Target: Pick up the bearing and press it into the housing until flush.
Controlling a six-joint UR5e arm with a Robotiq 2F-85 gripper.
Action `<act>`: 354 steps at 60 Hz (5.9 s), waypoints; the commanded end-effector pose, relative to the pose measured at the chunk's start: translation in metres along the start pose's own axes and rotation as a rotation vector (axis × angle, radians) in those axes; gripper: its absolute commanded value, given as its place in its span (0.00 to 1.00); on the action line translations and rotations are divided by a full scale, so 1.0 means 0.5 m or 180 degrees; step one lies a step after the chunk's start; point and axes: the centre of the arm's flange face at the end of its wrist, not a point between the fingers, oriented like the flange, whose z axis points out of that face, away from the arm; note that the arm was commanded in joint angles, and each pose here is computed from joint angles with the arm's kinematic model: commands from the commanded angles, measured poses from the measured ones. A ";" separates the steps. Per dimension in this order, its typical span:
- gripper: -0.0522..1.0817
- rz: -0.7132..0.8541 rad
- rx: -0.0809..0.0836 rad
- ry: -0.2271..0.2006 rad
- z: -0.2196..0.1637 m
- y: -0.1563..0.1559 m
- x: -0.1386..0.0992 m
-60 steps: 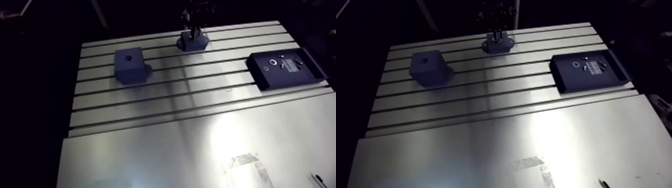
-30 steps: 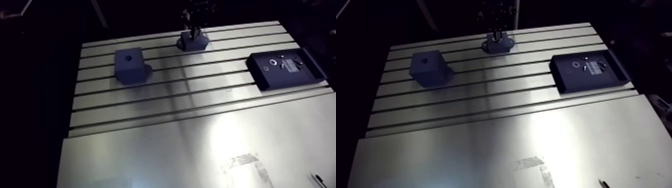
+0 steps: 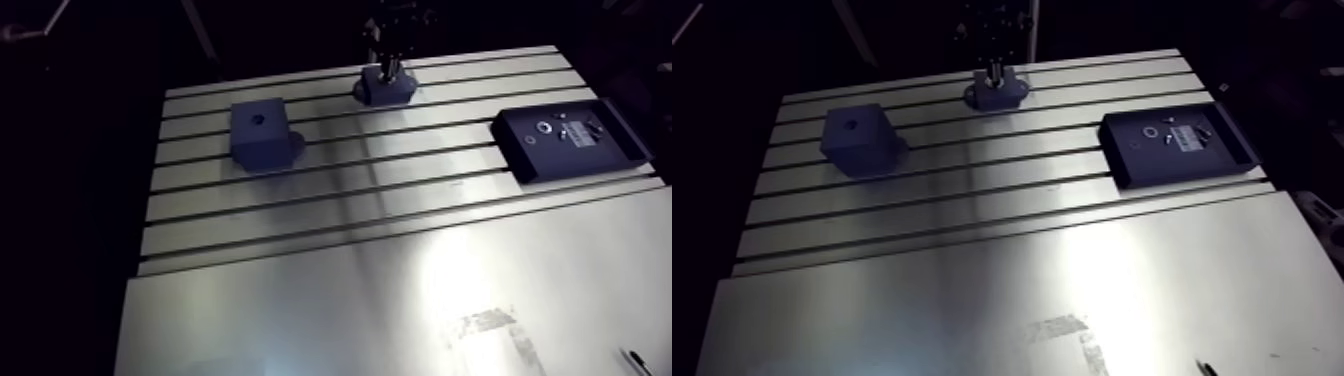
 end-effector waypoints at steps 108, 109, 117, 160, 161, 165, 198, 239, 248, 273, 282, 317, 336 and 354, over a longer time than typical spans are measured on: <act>1.00 -0.0005 0.0005 -0.0011 0.013 0.001 0.003; 1.00 -0.0005 0.0005 -0.0011 0.013 0.001 0.003; 1.00 -0.0005 0.0005 -0.0010 0.013 0.001 0.003; 1.00 -0.0005 0.0005 -0.0011 0.014 0.001 0.004; 1.00 -0.0005 0.0005 -0.0011 0.014 0.001 0.004; 1.00 -0.0005 0.0005 -0.0011 0.014 0.001 0.004; 1.00 -0.0005 0.0001 -0.0012 0.014 0.001 0.003; 1.00 -0.0005 0.0002 -0.0017 0.017 0.001 0.004; 1.00 -0.0005 0.0003 -0.0021 0.018 0.001 0.004; 1.00 -0.0006 -0.0007 -0.0005 0.020 0.002 0.005; 1.00 -0.0005 -0.0008 0.0010 0.019 0.002 0.006; 1.00 -0.0005 -0.0002 -0.0004 0.026 0.002 0.006; 1.00 -0.0002 -0.0034 0.0108 -0.030 0.002 0.003; 0.05 0.0086 0.0012 -0.0082 -0.142 -0.007 -0.034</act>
